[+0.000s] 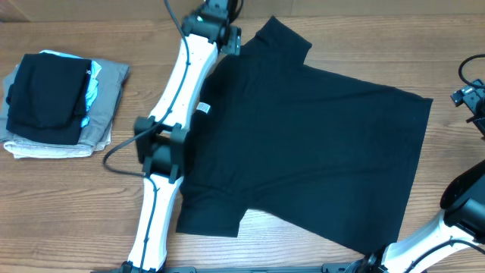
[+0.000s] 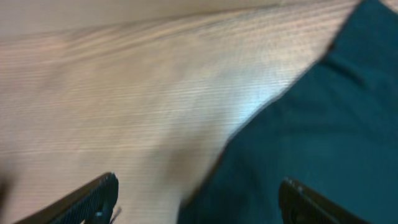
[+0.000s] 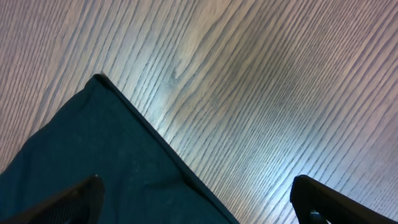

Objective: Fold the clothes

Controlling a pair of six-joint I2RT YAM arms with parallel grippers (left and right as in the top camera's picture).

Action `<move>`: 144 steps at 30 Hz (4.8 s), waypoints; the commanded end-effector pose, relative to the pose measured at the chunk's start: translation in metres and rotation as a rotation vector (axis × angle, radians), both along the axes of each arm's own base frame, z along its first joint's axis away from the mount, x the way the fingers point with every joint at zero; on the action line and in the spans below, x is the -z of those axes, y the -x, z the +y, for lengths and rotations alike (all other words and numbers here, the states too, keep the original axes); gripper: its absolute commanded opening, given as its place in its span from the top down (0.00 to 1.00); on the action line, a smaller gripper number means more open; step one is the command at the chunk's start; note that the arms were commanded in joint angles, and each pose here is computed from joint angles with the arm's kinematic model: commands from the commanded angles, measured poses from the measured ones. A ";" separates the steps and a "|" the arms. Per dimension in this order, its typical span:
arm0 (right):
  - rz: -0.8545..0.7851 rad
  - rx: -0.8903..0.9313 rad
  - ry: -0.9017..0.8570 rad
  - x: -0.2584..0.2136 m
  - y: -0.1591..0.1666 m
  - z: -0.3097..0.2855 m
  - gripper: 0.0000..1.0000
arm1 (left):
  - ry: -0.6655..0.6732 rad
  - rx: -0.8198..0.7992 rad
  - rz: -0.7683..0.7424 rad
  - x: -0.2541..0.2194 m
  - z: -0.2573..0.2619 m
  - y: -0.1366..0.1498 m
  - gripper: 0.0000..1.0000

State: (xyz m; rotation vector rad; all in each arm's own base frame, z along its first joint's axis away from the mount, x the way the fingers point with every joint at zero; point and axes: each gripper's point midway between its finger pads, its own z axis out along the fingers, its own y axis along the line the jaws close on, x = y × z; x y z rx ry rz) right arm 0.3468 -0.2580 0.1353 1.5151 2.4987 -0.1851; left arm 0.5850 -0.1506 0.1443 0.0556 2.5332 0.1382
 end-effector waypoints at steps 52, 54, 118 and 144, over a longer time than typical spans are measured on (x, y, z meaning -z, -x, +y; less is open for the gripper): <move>-0.032 0.000 0.022 -0.012 -0.004 -0.004 0.00 | 0.100 -0.111 0.618 0.170 0.081 0.091 0.96; -0.032 0.000 0.021 -0.012 -0.004 -0.004 0.00 | 0.148 -0.066 0.588 0.159 0.073 0.081 0.95; -0.072 -0.518 -0.162 0.068 -0.100 0.130 0.96 | 0.272 0.008 0.273 -0.063 0.031 0.172 0.87; 0.003 -0.281 -0.236 0.079 -0.069 0.085 0.93 | 0.540 0.209 -0.037 0.130 -0.057 -0.007 0.96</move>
